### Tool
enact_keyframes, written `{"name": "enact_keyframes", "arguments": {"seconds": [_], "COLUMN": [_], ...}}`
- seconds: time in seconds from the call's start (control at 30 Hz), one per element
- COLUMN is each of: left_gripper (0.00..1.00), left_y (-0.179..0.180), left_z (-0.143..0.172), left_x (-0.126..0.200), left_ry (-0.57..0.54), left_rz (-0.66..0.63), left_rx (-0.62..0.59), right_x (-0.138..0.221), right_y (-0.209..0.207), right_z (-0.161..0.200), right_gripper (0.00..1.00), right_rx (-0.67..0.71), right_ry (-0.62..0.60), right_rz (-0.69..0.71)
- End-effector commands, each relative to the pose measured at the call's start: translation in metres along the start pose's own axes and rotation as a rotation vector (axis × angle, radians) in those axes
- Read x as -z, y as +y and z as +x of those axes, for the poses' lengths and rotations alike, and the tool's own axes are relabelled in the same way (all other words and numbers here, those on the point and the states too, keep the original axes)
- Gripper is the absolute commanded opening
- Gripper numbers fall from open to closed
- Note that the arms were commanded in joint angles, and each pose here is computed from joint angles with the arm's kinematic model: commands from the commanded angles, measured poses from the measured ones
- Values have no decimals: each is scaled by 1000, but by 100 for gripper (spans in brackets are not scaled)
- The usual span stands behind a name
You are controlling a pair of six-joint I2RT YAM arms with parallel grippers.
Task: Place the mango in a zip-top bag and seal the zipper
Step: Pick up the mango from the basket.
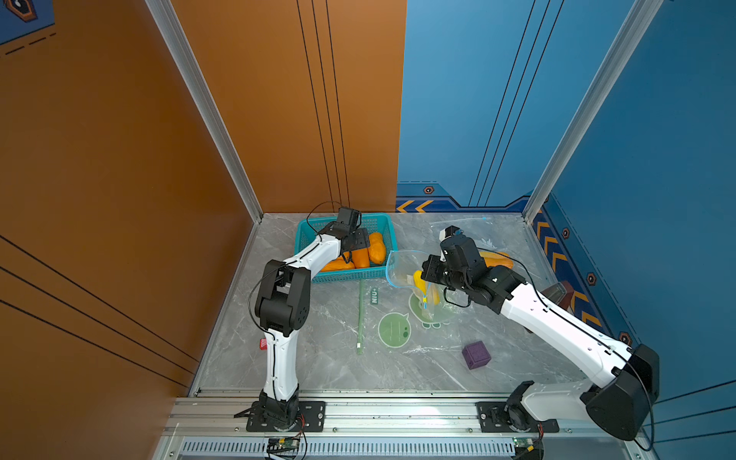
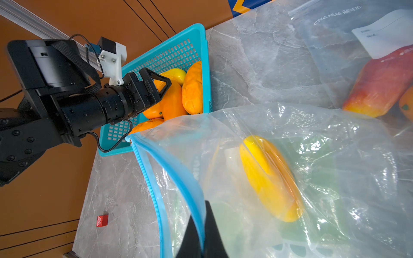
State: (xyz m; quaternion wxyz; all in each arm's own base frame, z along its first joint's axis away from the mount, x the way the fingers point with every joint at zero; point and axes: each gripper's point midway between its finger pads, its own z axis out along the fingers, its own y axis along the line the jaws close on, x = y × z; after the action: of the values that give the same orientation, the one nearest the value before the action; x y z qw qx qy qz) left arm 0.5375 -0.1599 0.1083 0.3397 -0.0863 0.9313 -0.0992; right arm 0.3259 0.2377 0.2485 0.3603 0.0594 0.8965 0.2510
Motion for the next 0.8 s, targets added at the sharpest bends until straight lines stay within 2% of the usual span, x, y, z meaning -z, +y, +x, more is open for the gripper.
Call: {"name": "enact_keyframes", "arguments": {"seconds": [0.0, 0.2, 0.43, 0.77], "left_gripper": [82, 81, 80, 72], "left_y": [-3, -4, 12, 9], "left_z": [3, 12, 21, 37], "left_x": [-6, -15, -15, -21], "left_ry": [32, 60, 81, 125], "left_rz": [-22, -61, -158, -144], "left_rx": [-47, -78, -85, -82], "right_x": [5, 4, 6, 6], "right_y": [1, 0, -2, -5], "right_z": [-4, -3, -4, -3], "right_gripper": [0, 0, 0, 0], "right_rx": [19, 20, 22, 22], "right_ry": [-15, -13, -21, -24], "right_rz": [18, 21, 28, 37]}}
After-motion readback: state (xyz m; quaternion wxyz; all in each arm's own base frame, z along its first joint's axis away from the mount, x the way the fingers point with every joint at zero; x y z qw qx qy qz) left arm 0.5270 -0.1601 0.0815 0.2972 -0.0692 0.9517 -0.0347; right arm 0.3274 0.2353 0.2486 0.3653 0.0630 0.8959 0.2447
